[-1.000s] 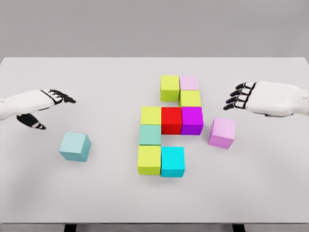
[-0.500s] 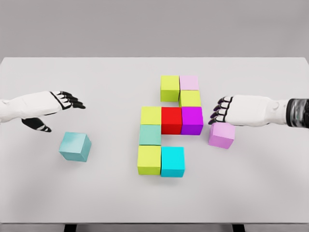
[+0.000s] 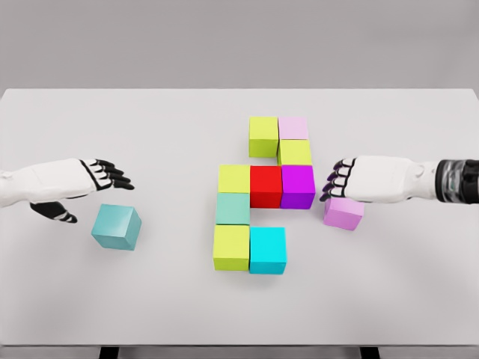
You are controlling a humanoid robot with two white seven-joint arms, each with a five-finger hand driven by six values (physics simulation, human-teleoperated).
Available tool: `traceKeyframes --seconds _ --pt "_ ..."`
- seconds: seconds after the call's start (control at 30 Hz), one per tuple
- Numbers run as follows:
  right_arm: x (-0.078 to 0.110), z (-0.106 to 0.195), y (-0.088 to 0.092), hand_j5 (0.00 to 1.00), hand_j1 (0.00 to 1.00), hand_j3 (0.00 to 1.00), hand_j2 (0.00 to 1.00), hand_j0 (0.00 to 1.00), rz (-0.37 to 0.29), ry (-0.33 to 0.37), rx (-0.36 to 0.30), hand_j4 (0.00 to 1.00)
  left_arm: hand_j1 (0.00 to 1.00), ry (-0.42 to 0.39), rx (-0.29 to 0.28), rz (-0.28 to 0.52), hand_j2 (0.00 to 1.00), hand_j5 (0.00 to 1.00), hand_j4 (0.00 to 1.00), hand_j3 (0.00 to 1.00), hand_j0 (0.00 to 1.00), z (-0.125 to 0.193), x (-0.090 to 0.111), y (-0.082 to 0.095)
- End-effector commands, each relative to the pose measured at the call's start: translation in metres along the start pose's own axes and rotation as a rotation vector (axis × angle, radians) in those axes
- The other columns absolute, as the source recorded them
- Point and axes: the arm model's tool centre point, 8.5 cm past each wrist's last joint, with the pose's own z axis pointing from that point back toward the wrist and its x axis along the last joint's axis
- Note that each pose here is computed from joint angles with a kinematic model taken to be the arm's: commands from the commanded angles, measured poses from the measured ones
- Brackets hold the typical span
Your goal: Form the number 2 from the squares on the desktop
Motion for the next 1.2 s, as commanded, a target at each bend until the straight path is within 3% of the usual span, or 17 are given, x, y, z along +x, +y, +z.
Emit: traceKeyframes --seconds 0.0,0.53,1.17 --pt "0.001 -0.001 0.002 0.89 0.89 0.89 0.89 0.89 -0.005 -0.003 0.007 0.89 1.0 -0.016 0.006 -0.002 1.0 1.0 1.0 1.0 1.0 -0.003 0.005 0.002" --pt "0.007 -0.009 0.011 0.89 0.89 0.89 0.89 0.89 -0.011 -0.026 0.042 0.89 1.0 -0.05 -0.033 0.024 1.0 1.0 1.0 1.0 1.0 -0.008 0.017 -0.02" --pt "0.003 -0.001 0.017 0.89 0.89 0.89 0.89 0.89 -0.006 -0.006 0.069 0.89 1.0 -0.043 -0.025 0.018 1.0 1.0 1.0 1.0 1.0 -0.005 0.015 -0.015"
